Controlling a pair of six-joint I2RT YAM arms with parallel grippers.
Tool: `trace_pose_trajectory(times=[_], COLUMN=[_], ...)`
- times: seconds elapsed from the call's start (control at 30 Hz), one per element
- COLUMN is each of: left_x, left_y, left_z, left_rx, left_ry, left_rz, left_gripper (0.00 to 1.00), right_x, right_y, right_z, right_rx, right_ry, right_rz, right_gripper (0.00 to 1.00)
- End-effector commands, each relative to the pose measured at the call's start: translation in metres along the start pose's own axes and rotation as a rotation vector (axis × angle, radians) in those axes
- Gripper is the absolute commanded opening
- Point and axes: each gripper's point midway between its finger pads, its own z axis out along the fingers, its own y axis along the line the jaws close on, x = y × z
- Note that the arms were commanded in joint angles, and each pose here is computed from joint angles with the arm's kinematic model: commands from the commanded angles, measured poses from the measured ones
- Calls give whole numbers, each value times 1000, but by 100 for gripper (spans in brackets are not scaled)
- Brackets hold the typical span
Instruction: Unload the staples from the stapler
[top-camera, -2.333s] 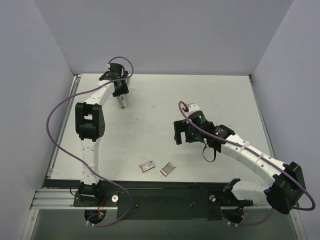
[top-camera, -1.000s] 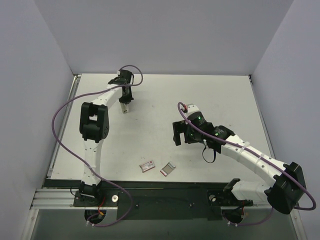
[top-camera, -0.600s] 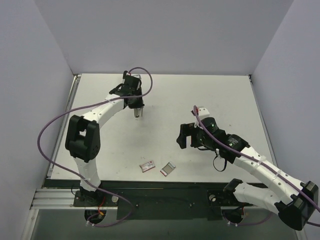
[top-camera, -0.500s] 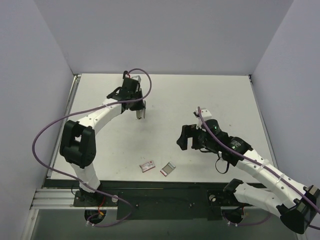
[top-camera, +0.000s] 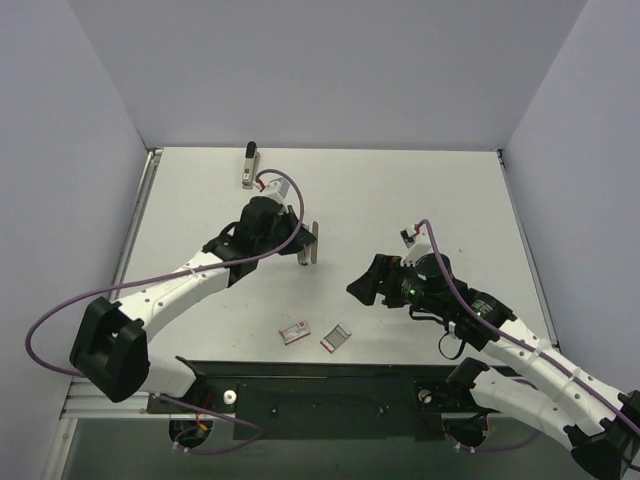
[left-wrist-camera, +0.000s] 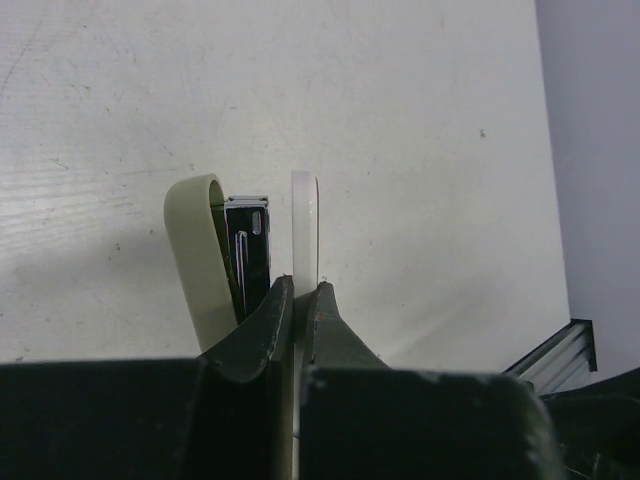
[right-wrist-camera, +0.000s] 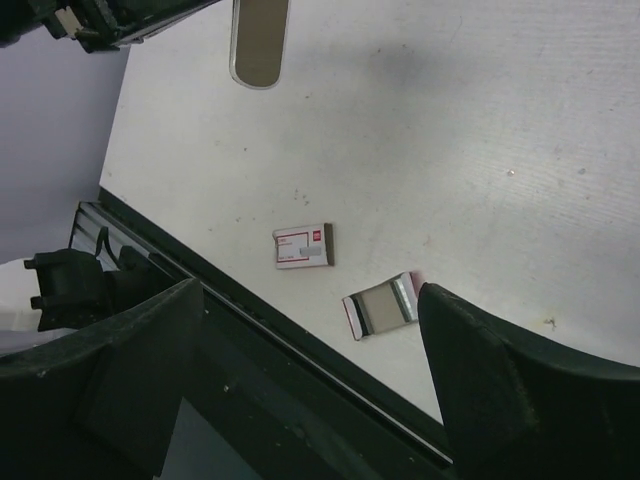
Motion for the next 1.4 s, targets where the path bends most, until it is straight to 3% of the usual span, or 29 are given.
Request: trace_pose_trajectory(times=[0.0,0.3,0.97,1.37], left_x=[-31,-7,1,11], left_y=[-39,-54,-68,-81], left_z=[-26,-47,-70,-82], left_rx=[163,230,270,299], left_ry=[-150,-142,-132,-116], left_rz=[-87,-121,-94,-71], left_gripper=[0,0,0,0], right_x=[-12,-17,-27,-36], right_y=[21,57,75,77], right_z=[6,26,66,74], right_rx=[-83,-152,-88,-68], right_ry=[-61,-55,-81,-128], right_rz=[48,1,-72,-85], right_gripper=[82,75,68,57])
